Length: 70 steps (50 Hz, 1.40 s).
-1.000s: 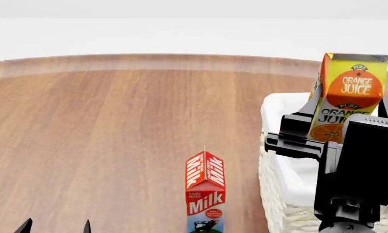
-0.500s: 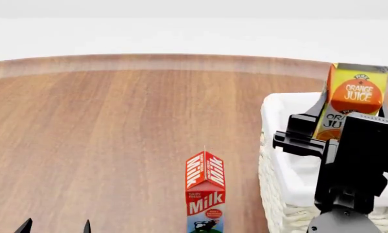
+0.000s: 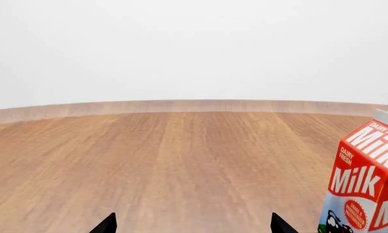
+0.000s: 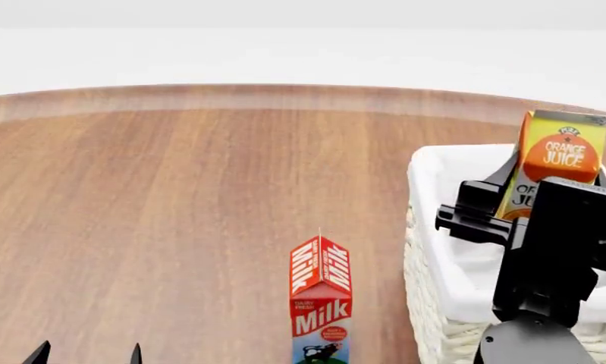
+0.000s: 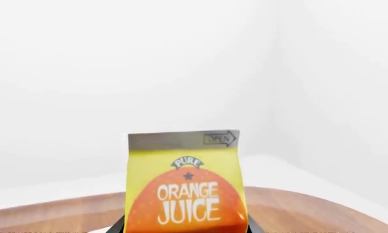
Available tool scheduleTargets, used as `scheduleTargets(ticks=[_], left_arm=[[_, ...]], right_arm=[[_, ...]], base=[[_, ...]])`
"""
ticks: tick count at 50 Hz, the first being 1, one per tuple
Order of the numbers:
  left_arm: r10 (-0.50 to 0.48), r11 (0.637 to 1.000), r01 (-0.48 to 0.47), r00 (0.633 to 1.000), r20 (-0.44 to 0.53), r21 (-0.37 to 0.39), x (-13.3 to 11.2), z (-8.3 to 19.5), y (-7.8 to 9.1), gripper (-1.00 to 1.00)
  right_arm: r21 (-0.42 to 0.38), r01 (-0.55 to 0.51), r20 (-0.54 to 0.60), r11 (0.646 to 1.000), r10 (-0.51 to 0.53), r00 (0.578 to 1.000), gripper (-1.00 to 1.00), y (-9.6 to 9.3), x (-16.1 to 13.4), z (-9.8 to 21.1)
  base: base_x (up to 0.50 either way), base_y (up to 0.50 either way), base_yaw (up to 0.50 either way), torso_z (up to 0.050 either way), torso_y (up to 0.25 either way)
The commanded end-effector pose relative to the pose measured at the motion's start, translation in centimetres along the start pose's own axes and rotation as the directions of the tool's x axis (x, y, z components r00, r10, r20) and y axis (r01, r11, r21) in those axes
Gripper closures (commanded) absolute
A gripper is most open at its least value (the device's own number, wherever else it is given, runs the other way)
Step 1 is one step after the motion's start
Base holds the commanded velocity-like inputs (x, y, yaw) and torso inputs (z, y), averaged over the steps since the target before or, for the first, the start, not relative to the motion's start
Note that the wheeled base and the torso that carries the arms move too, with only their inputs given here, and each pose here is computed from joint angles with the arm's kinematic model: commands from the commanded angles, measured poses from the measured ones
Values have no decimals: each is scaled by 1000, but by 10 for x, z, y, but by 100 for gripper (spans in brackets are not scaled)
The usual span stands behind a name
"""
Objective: Pick up the orange juice, and put it in the basket.
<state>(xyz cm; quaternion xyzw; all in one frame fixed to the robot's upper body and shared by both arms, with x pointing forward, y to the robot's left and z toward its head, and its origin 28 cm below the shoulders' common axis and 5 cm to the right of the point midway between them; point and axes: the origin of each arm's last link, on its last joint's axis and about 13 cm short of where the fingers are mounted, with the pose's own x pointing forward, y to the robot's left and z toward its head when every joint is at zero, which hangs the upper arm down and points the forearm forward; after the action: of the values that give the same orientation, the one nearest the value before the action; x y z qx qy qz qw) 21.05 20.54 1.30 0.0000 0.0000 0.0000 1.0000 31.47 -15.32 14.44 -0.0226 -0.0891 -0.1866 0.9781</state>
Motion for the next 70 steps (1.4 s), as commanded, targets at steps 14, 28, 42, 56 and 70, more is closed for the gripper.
scheduleTargets(ticks=[14, 28, 42, 56, 70], left_arm=[[0, 1000, 0, 1000, 0, 0, 0, 0, 0, -100], [0, 1000, 0, 1000, 0, 0, 0, 0, 0, -100], [0, 1000, 0, 1000, 0, 0, 0, 0, 0, -100], [0, 1000, 0, 1000, 0, 0, 0, 0, 0, -100], [0, 1000, 0, 1000, 0, 0, 0, 0, 0, -100]], right_arm=[[-56, 35, 4, 998, -35, 999, 100, 4, 17, -10], [-81, 52, -16, 995, -54, 998, 100, 3, 21, -23], [-90, 72, -26, 993, -74, 997, 100, 3, 23, -25], [-90, 65, -31, 994, -68, 997, -100, 3, 21, -24], [-61, 29, 1, 998, -29, 1000, -100, 9, 14, -16]], base=[[0, 0, 0, 0, 1], [0, 0, 0, 0, 1], [0, 0, 0, 1, 1], [0, 0, 0, 0, 0], [0, 0, 0, 0, 0]])
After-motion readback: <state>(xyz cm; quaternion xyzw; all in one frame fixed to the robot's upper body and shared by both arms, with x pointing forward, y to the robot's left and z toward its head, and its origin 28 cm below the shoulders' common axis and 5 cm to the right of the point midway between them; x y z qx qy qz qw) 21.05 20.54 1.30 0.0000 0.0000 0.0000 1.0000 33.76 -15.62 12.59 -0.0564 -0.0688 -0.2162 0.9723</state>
